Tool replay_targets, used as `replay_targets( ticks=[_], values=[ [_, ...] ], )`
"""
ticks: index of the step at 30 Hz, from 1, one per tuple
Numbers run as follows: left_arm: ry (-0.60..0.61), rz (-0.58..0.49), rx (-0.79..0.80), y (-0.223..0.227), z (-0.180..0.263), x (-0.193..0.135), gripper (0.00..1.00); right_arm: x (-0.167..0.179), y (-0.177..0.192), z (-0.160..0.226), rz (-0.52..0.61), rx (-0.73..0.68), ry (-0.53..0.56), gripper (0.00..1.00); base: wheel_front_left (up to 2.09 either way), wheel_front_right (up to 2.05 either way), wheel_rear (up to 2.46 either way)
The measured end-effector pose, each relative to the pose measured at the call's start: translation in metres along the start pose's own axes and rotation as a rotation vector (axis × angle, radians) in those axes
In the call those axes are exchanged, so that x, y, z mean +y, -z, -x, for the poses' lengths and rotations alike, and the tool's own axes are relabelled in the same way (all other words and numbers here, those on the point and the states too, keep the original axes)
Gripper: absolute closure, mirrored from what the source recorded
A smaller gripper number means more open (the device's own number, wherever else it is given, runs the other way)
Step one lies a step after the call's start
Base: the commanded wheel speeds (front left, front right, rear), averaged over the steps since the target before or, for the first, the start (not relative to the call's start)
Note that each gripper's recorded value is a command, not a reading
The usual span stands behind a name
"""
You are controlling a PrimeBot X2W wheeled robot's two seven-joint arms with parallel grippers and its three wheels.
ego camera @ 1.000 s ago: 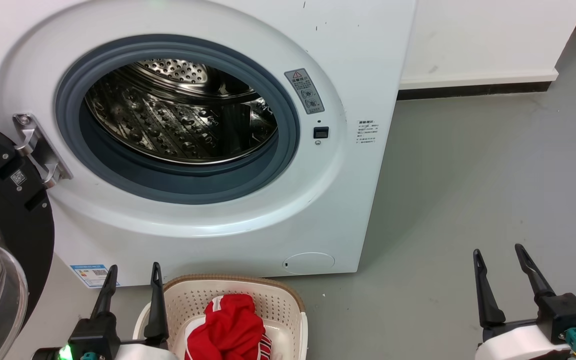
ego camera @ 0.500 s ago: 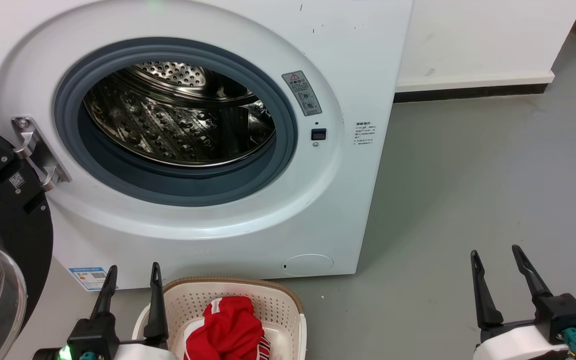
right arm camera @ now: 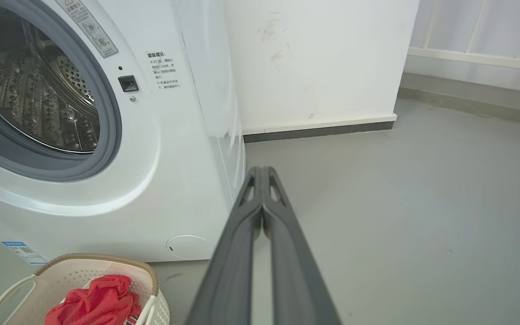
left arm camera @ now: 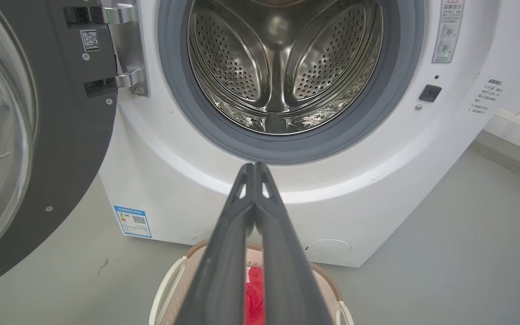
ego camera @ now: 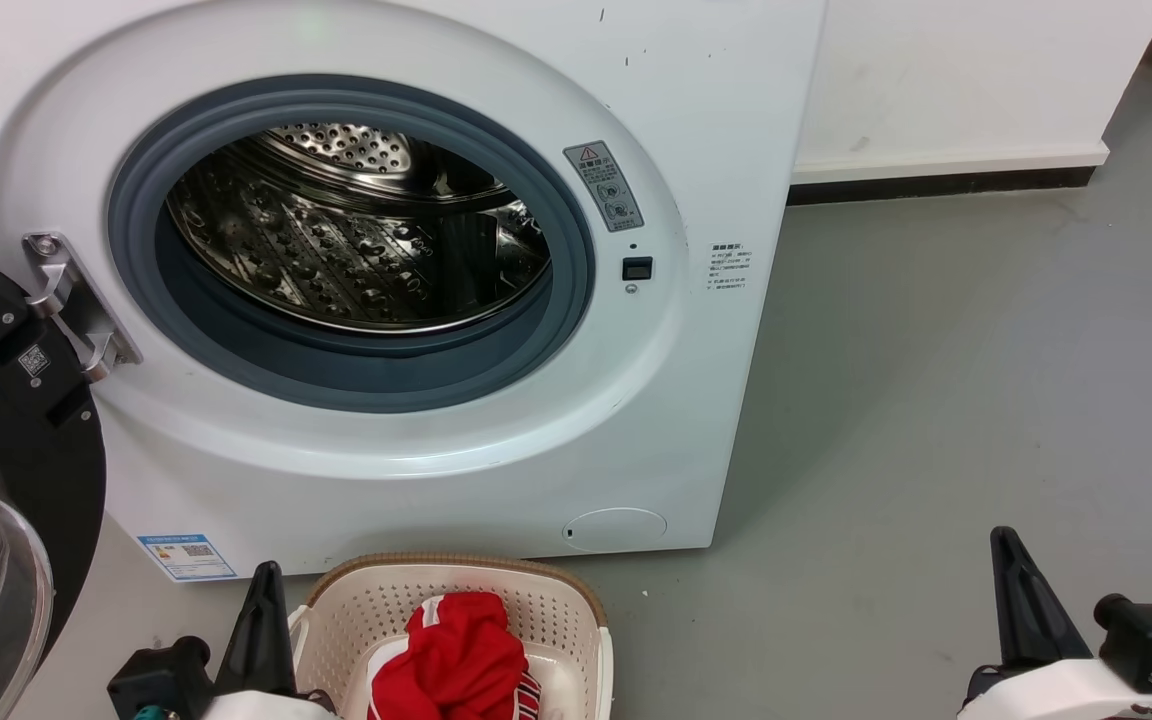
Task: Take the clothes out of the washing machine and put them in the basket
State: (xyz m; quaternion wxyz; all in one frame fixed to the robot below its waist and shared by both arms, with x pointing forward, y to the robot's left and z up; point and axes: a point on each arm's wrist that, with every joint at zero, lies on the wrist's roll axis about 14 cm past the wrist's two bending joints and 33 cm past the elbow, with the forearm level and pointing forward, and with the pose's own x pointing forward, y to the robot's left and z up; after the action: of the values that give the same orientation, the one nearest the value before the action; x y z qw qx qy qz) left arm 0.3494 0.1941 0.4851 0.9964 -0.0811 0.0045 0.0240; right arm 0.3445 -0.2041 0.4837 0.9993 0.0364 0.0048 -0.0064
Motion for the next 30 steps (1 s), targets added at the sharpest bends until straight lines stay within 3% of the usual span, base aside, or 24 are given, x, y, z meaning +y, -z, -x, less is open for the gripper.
replay_targets(
  ticks=[9, 30],
  values=[
    [-0.023, 0.197, 0.024, 0.002, -0.005, 0.002, 1.00, -0.004, -0.001, -0.004, -0.204, 0.004, 0.034, 1.00, 0.00, 0.00, 0.00],
    [-0.051, 0.523, 0.060, 0.004, -0.013, 0.005, 1.00, -0.006, -0.005, -0.015, -0.549, 0.006, 0.065, 1.00, 0.00, 0.00, 0.00]
  ],
)
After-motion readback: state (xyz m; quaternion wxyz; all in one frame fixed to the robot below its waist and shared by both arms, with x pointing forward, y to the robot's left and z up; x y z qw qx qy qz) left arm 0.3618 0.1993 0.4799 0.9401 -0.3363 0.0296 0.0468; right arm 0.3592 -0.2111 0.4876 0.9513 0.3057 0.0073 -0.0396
